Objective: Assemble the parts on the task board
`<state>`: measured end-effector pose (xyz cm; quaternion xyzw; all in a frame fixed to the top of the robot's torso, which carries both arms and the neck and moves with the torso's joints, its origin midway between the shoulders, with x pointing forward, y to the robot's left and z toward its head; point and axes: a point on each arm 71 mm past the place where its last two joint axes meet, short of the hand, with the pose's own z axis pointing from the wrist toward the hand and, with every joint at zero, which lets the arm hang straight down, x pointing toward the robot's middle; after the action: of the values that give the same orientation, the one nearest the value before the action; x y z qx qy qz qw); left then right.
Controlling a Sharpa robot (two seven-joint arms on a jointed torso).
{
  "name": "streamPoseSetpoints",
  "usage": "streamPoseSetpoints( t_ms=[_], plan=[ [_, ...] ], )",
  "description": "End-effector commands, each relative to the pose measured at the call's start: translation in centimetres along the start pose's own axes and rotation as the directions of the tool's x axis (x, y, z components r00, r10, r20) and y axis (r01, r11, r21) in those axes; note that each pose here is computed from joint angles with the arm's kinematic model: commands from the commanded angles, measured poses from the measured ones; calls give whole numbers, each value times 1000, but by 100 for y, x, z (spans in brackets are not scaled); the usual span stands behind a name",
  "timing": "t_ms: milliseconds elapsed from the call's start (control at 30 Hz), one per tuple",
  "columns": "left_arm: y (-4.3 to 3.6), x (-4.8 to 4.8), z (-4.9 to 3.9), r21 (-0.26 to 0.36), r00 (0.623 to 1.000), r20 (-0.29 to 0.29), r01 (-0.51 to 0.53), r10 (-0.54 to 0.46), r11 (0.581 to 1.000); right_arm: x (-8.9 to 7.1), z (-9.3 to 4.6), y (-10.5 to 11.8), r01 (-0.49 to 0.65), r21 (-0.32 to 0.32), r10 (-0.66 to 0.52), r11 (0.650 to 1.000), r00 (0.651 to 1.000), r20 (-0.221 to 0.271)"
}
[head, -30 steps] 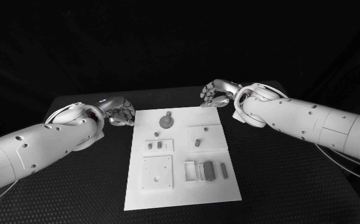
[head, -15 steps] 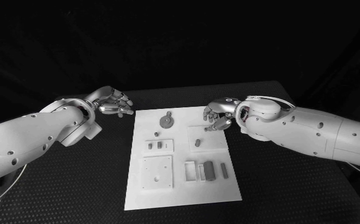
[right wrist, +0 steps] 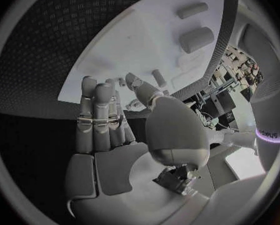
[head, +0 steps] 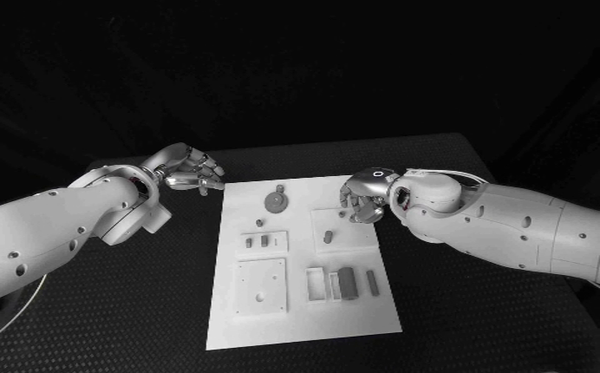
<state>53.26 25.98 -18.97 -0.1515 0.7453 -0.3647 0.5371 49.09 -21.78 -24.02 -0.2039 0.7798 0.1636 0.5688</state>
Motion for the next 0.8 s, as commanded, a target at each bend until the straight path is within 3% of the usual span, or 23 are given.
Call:
streamPoseSetpoints(
  t_ms=[33, 200, 400, 800],
  plan=[
    [-29, 22, 8, 16, 1000, -18, 17, -17, 1000, 5, 23, 8, 37, 15, -38, 999, 998, 42],
    [-30, 29, 11, 15, 1000, -22, 18, -17, 1000, 77, 54, 46, 16, 4, -17, 1000, 999, 27],
    [-23, 24, 11, 12, 1000, -20, 17, -17, 1000, 82, 68, 55, 1, 0, -1, 1000, 998, 59],
    [-9, 21, 8, 0, 1000, -22, 17, -17, 1000, 157, 102, 78, -7, -6, 8, 1000, 1000, 15]
  ],
)
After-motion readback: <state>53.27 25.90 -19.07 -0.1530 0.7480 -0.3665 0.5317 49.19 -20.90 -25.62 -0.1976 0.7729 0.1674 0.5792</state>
